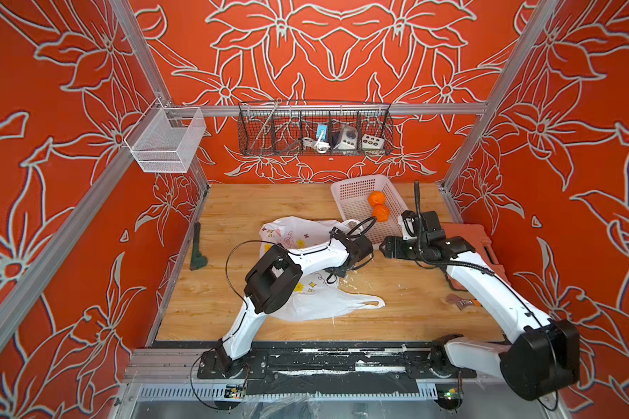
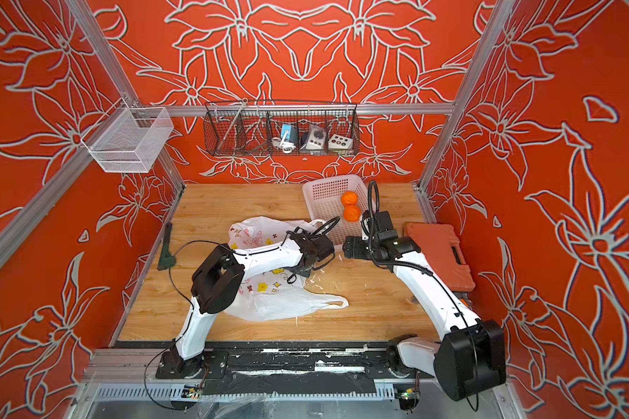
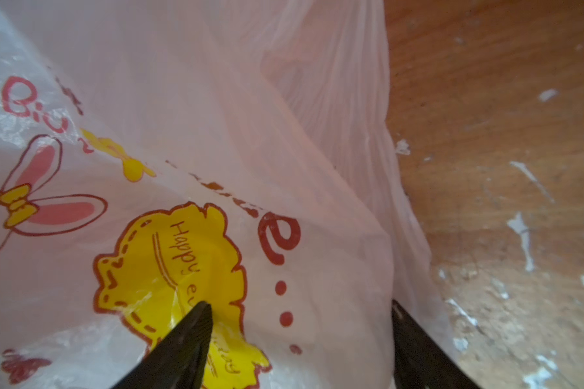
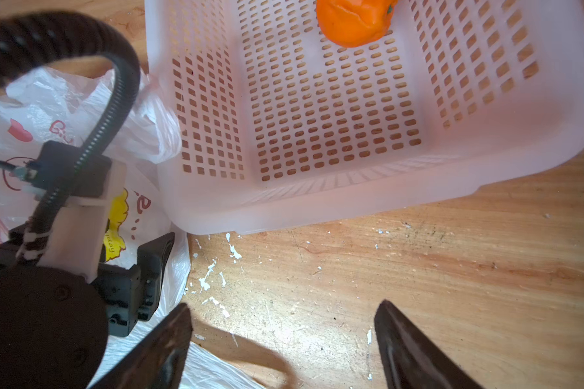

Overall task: Place the oranges into plastic bags & tie knots
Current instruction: Pick up the plastic bag at the center of the board, then pick up the orange from the basket, then place the orange in the plastic bag.

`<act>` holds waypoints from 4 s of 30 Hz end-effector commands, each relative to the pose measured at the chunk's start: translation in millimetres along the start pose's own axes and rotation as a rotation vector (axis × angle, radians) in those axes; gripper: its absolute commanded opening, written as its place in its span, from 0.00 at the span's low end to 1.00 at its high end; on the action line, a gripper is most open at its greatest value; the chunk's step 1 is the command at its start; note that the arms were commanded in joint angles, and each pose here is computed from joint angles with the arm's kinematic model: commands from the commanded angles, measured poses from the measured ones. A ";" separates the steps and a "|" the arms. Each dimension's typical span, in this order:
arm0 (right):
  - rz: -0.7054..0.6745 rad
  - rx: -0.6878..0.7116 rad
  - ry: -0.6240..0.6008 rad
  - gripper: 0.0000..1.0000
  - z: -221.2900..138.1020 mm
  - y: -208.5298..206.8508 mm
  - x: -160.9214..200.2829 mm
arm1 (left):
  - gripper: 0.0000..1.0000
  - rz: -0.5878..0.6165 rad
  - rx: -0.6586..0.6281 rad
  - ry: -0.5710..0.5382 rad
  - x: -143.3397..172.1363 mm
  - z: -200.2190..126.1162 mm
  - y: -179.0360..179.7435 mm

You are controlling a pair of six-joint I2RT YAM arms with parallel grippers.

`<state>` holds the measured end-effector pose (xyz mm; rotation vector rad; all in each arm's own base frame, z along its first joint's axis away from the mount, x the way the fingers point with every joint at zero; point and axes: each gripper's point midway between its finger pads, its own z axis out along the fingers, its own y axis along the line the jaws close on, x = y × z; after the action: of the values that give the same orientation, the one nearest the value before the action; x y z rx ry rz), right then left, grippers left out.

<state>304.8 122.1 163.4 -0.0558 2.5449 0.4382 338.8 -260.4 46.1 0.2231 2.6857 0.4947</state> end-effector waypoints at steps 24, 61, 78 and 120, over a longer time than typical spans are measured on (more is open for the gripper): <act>0.005 -0.070 -0.006 0.87 7.3 16.7 -21.0 | 0.00 0.016 0.221 -0.255 -37.1 -77.4 30.2; -0.098 0.266 0.009 0.89 190.3 -77.8 -157.5 | 0.00 -0.086 0.655 -0.371 -44.3 -133.2 99.3; -0.067 0.060 -0.119 0.45 74.8 -19.8 -155.9 | 0.00 -0.116 0.702 -0.403 -51.5 -145.2 97.5; -0.125 -0.515 0.250 0.87 39.4 204.5 56.5 | 0.00 -0.322 0.765 -0.484 -25.8 -147.0 113.7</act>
<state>247.9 356.2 145.8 -0.4786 2.5956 1.1875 307.2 -209.4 224.2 0.1284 2.2245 -0.6427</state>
